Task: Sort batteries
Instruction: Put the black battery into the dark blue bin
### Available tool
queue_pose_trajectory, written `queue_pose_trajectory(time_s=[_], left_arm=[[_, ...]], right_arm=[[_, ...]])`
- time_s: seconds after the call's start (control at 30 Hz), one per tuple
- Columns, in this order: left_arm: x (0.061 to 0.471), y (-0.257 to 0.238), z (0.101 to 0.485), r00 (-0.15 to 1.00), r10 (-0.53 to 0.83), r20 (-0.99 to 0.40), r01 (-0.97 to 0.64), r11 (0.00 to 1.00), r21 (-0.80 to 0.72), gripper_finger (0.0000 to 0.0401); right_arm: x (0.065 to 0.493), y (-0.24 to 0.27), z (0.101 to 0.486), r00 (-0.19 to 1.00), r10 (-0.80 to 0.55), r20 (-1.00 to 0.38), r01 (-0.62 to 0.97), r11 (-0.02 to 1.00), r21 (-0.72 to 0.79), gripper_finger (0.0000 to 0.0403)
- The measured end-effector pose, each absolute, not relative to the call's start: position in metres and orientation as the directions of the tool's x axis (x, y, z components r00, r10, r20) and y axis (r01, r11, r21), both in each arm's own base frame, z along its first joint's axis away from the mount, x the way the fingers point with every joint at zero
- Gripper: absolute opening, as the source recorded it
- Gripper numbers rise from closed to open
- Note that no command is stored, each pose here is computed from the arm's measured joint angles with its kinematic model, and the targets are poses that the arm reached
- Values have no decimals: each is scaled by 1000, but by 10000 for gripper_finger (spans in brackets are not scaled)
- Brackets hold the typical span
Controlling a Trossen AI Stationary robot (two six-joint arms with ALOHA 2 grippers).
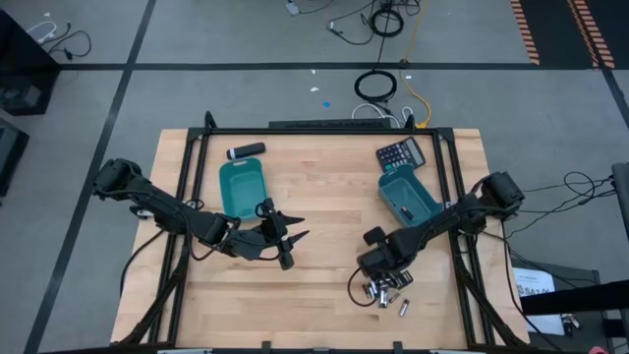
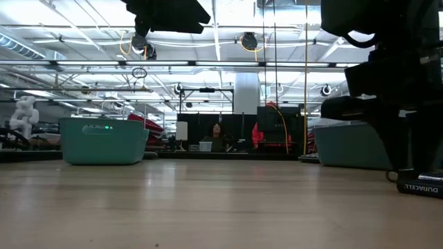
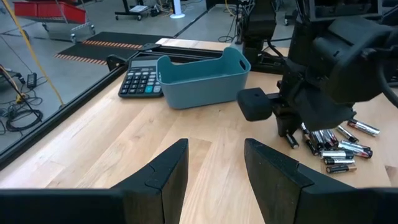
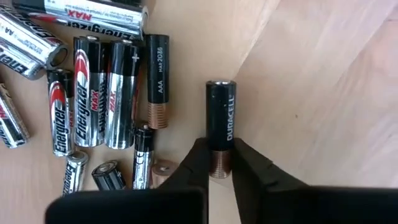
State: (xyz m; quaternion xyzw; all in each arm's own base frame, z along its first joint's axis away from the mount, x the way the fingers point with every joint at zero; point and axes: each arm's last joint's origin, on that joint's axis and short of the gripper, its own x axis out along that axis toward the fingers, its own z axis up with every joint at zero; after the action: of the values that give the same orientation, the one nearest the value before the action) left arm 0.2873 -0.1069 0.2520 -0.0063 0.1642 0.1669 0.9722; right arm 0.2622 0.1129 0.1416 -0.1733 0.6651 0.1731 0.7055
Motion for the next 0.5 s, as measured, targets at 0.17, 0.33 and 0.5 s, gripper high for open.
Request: queue_pose_trajectory(time_s=[0.17, 0.33, 0.5], left_arm=[[287, -107, 251, 889, 323, -325, -326, 944, 47, 169], [287, -107, 252, 889, 323, -325, -326, 944, 46, 169], [287, -107, 252, 889, 323, -325, -327, 944, 44, 169]], right_arm=[[259, 101, 164, 119, -5, -993, -403, 914, -53, 22], [239, 79, 197, 124, -147, -981, -314, 932, -179, 22], [212, 44, 237, 118, -313, -942, -49, 946, -320, 22]])
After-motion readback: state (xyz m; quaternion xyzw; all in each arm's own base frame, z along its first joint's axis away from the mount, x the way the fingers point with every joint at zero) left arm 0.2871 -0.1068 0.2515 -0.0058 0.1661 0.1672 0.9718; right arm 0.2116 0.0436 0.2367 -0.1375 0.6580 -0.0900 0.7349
